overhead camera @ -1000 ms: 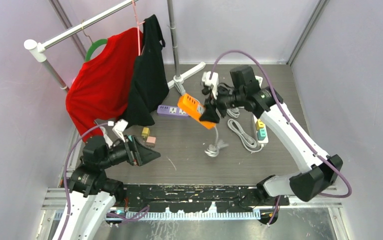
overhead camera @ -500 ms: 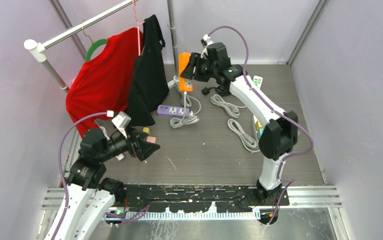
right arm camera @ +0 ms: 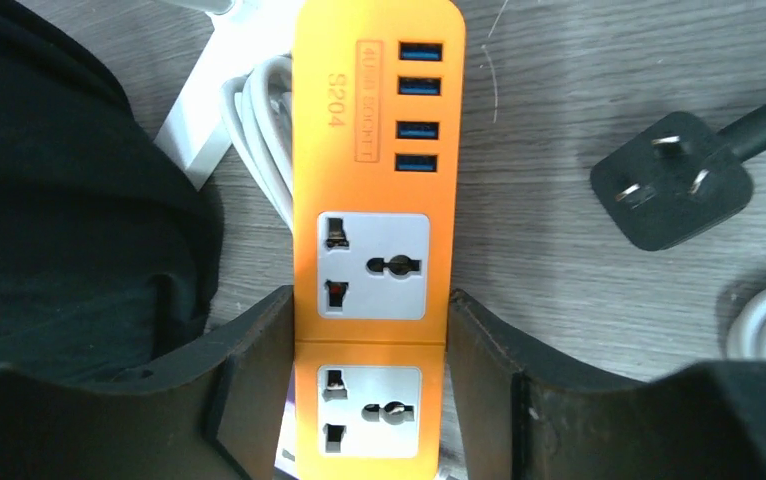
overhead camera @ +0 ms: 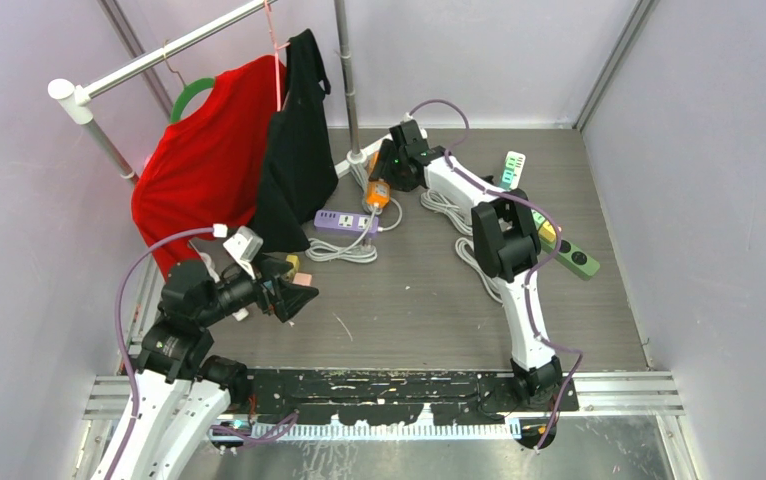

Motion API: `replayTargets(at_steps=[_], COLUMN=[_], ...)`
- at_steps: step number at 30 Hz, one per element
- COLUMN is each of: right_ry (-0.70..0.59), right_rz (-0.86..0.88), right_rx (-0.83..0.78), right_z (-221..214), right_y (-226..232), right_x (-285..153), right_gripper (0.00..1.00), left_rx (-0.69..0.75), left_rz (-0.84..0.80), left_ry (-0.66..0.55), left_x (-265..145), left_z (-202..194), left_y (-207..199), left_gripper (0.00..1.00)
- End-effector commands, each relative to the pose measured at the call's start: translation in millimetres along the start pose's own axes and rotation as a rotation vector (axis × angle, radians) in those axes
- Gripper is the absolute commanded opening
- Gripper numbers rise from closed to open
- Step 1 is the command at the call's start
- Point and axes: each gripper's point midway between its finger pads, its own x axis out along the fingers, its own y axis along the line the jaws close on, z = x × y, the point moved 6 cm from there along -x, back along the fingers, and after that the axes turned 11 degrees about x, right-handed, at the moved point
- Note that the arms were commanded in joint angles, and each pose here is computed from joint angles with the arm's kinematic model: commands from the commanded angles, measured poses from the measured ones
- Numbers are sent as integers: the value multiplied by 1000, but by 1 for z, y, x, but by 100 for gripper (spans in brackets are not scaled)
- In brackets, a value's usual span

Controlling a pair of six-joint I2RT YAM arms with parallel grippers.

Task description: Pull the plug off the socket

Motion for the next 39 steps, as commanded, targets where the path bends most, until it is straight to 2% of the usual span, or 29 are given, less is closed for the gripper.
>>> replayTargets(at_steps=[1,3,9,13,17,20,22,27,33,36,39], right_ry=[-135,-131,-124,-72,61,93,71,-60,-196,-200,-141], right_rz=[82,82,142,241,466,634,664,586,343,187,115], right_rx=[-78,-101,-215,-379,-591,-603,-585,-622,-532,-505,-475], right_z=[32,32,36,35,25,29,32,44,70,68,53], right_y=[31,29,39,39,21,-2,-25,-76,-147,-181,-206], right_x=[-18,-16,-45,-92,-152,-197,-216,-255,-285,-289,-290], right_gripper=[72,82,90,90,91,93,95,100,100,100,100], left_rx=[47,46,44,46,51,55,53,59,68,72,71], left_rz=[-2,-4,-7,-11,-7,-2,9,19,42,49,62], left_ry=[-48,-48,-51,-60,-69,-74,-72,-80,-92,-99,-100], left_x=[3,3,2,1,-1,-2,-2,-3,-6,-7,-7], left_z=[9,9,9,10,10,11,10,11,12,13,13], left_y=[2,2,1,-1,-2,-2,-1,0,1,0,2], left_gripper=[92,92,92,92,92,92,92,92,92,92,92])
